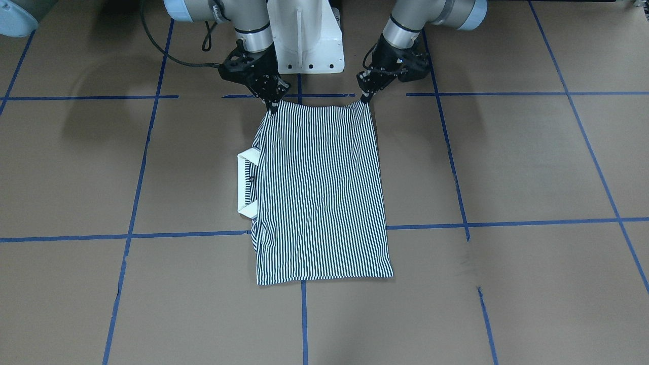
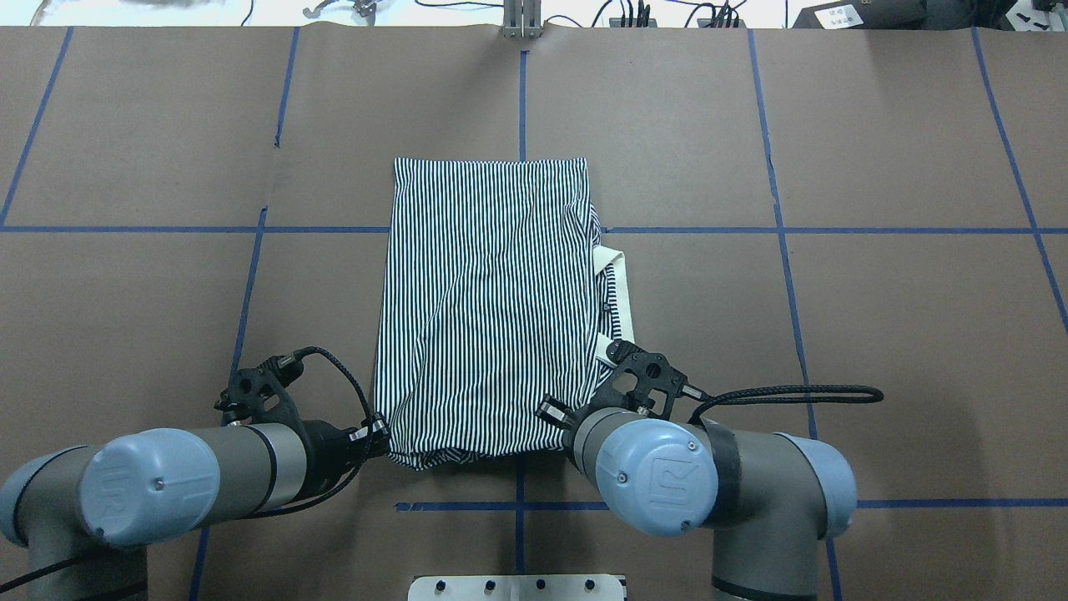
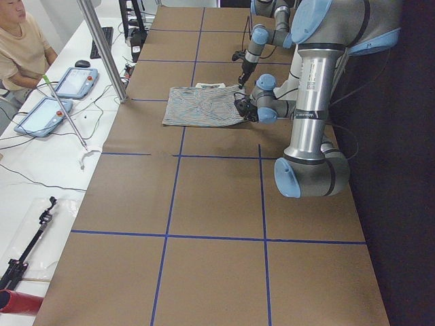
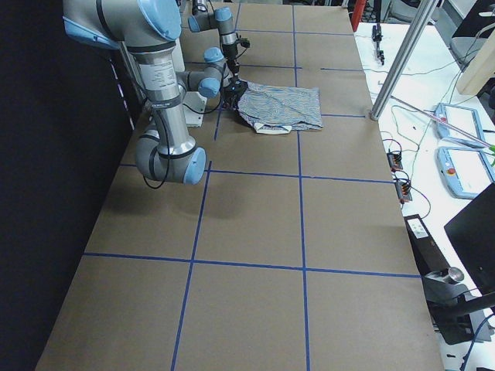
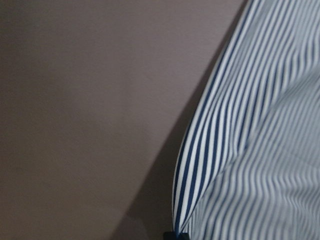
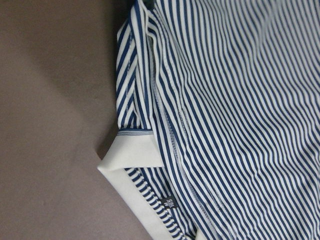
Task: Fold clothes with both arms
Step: 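Grasp the near shirt edge with both grippers and fold it away from the robot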
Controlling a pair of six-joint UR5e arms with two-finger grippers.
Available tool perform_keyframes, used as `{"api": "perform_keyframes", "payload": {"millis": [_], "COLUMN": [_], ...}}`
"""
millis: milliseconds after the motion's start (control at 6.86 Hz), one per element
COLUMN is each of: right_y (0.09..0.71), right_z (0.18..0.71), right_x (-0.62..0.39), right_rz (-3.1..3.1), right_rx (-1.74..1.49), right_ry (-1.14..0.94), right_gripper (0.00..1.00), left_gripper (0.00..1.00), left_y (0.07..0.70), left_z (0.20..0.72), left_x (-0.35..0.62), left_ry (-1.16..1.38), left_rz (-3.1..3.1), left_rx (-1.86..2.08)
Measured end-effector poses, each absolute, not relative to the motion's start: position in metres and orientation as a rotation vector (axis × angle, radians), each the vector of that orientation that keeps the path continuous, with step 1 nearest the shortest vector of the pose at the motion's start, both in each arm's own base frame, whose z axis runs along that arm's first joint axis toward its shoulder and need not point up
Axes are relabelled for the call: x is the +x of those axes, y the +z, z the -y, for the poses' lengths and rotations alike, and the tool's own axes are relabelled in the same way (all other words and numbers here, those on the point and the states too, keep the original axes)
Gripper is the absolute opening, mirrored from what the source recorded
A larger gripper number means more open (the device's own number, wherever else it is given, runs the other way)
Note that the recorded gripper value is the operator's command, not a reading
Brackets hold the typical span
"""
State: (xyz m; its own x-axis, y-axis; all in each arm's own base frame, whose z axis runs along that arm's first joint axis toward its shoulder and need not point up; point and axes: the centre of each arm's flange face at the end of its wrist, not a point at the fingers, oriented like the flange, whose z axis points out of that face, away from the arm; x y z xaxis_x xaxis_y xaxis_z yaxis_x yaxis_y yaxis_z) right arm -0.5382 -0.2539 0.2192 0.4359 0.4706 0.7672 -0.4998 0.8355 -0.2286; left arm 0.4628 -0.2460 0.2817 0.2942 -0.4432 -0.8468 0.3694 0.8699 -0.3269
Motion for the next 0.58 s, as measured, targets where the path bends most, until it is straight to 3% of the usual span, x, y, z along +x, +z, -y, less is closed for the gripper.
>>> {"api": "perform_keyframes", "payload": {"millis": [292,583], "right_y": [0.188,0.17], "right_z": [0.257,0.327], "right_x": [-0.487,-0.483], "right_rz": [0.956,0.947], "right_rx": [0.061,0.137], "right_ry": [0.629,0.653], "right_gripper": [0.0,0.0], "left_gripper": [0.0,0.0], "left_y": [0.221,0.206], "left_z": [0.263,0.339], "left_x": [0.429,0.424], "left_ry": [-0.574,-0.638], "left_rz": [-1.189,-1.168], "left_rx": [-0.045,0.068]}}
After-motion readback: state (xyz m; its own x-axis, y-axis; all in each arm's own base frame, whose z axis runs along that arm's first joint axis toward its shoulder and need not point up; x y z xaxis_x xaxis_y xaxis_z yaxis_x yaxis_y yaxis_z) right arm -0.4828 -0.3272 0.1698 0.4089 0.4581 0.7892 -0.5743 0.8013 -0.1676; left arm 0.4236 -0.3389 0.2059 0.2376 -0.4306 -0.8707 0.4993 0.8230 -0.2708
